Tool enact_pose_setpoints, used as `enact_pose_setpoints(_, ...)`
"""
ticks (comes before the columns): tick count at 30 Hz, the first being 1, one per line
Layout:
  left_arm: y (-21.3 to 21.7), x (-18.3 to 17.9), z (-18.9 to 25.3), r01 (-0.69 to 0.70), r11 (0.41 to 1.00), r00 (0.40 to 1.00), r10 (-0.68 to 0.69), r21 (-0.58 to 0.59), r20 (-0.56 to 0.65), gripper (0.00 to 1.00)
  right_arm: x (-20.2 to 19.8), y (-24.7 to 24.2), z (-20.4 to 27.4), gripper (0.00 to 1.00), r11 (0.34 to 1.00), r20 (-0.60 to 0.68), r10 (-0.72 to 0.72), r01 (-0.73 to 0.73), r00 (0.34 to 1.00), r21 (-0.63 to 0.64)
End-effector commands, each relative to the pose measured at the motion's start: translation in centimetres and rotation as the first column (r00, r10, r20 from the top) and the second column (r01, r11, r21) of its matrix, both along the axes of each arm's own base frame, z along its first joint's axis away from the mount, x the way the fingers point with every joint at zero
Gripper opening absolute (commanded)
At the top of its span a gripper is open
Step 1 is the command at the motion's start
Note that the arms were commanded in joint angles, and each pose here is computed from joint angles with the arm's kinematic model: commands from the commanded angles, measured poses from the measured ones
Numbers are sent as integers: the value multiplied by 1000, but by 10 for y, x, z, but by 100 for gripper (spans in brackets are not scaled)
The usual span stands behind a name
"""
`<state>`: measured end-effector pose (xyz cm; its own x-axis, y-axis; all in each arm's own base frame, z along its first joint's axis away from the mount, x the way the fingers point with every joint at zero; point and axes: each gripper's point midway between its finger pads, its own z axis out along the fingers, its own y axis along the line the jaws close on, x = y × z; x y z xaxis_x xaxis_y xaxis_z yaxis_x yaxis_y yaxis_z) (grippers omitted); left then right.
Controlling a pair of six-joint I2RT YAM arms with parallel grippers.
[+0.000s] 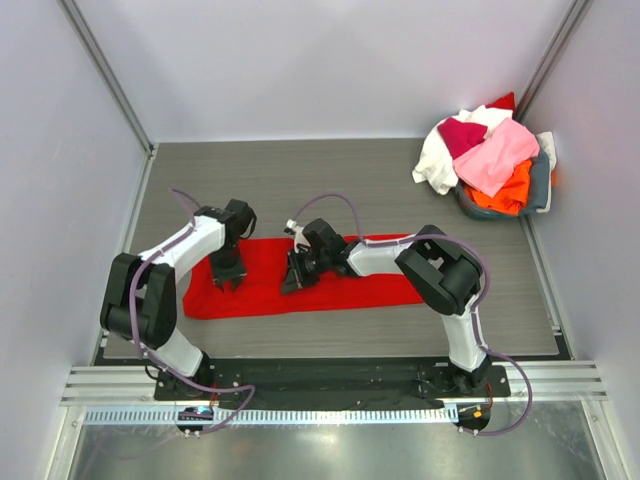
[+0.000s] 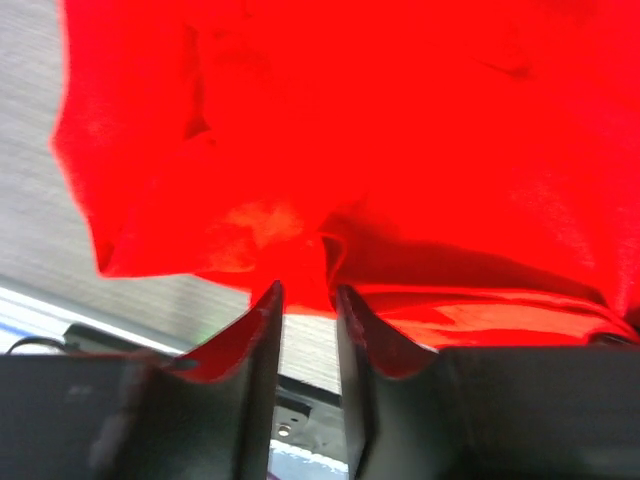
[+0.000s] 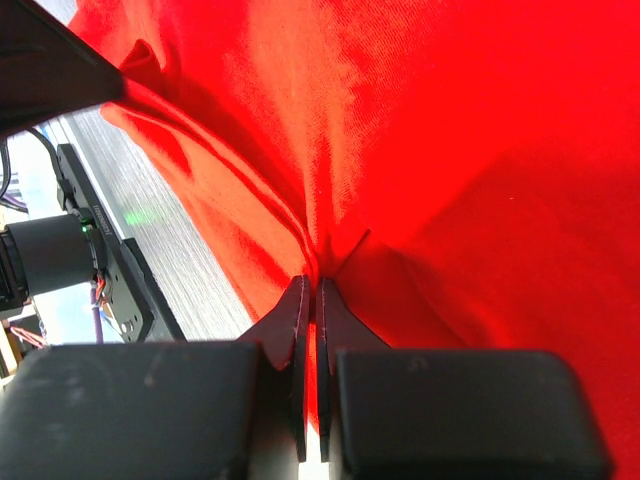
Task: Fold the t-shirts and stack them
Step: Fold the tshirt
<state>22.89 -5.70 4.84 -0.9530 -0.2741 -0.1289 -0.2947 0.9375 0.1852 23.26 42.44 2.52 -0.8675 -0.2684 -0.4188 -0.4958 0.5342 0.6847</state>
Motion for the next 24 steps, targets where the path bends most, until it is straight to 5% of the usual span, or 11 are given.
enact_pose_setpoints(1, 17, -6, 16, -7, 997, 1000, 5, 73, 22, 26, -1, 6, 28, 1, 998, 57, 15, -18, 998, 63)
enact_pose_setpoints(6, 30, -8, 26, -17, 990, 1000, 15, 143, 20, 0, -2, 4, 29, 1, 997, 60, 17, -21, 998, 69)
enact_pose_setpoints(11, 41, -5, 42, -61, 976, 997, 48, 207, 67, 0, -3, 3, 30, 1, 997, 62, 18, -23, 998, 77)
enact_pose_setpoints(14, 29, 0, 40, -65, 989, 995, 53, 137, 88, 13, -3, 3, 32, 1, 996, 65, 19, -24, 998, 83)
enact_pose_setpoints(16, 15, 8, 32, -60, 996, 994, 53, 64, 99, 32, -3, 2, 30, 2, 997, 61, 17, -22, 998, 79)
enact_pose_setpoints(24, -7, 13, -1, -50, 998, 997, 52, -36, 50, 34, -2, 4, 34, 5, 996, 61, 17, -23, 998, 88)
